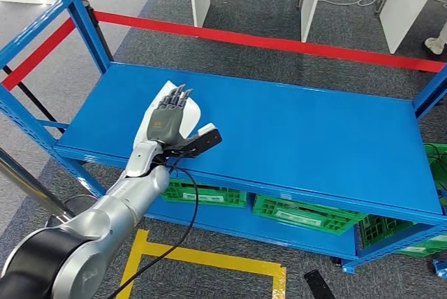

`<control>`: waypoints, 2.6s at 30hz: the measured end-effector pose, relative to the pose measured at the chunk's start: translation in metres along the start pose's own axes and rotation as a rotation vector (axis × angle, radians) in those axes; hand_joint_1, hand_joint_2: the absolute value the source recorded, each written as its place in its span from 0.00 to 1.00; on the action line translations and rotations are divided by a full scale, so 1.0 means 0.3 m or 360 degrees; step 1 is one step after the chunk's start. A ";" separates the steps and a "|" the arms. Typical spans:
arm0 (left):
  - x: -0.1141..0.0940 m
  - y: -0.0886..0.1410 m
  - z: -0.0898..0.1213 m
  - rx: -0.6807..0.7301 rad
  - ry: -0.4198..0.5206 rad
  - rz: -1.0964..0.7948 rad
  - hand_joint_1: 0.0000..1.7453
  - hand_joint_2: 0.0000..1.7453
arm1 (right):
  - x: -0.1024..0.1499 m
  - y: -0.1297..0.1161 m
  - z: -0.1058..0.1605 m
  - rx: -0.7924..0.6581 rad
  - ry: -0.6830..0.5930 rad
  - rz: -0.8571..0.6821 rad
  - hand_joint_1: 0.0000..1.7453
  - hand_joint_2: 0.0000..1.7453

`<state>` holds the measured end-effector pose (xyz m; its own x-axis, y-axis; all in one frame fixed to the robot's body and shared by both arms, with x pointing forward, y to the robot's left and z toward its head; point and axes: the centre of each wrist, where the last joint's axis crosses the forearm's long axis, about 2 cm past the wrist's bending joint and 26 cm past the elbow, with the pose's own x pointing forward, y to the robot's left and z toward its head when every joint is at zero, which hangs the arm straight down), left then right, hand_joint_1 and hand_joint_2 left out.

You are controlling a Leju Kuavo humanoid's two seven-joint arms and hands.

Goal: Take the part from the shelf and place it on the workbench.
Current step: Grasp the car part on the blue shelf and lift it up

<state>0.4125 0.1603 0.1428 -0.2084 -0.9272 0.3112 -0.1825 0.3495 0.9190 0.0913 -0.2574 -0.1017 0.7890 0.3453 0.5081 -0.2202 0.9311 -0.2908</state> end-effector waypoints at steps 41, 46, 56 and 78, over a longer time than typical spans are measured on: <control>-0.139 0.055 -0.058 -0.0727 0.0332 -0.0177 0.00 1.00 | -0.033 0.006 0.014 -0.0007 0.0019 -0.0048 0.00 1.00; -0.142 0.055 -0.058 -0.0725 0.0344 -0.0208 0.00 1.00 | -0.035 0.006 0.015 -0.0010 0.0020 -0.0053 0.00 1.00; -0.156 0.058 -0.055 -0.0625 0.0391 -0.0423 0.00 1.00 | -0.036 0.005 0.015 -0.0013 0.0015 -0.0053 0.00 1.00; -0.195 0.051 -0.034 -0.0515 0.0416 -0.0724 0.26 1.00 | -0.036 0.003 0.014 -0.0017 0.0023 -0.0054 0.00 1.00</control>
<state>0.4318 0.2184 0.1411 0.0718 -0.9904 -0.1178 0.1118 -0.1094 0.9877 0.0802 -0.2598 -0.1040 0.8043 0.3117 0.5059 -0.1871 0.9409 -0.2822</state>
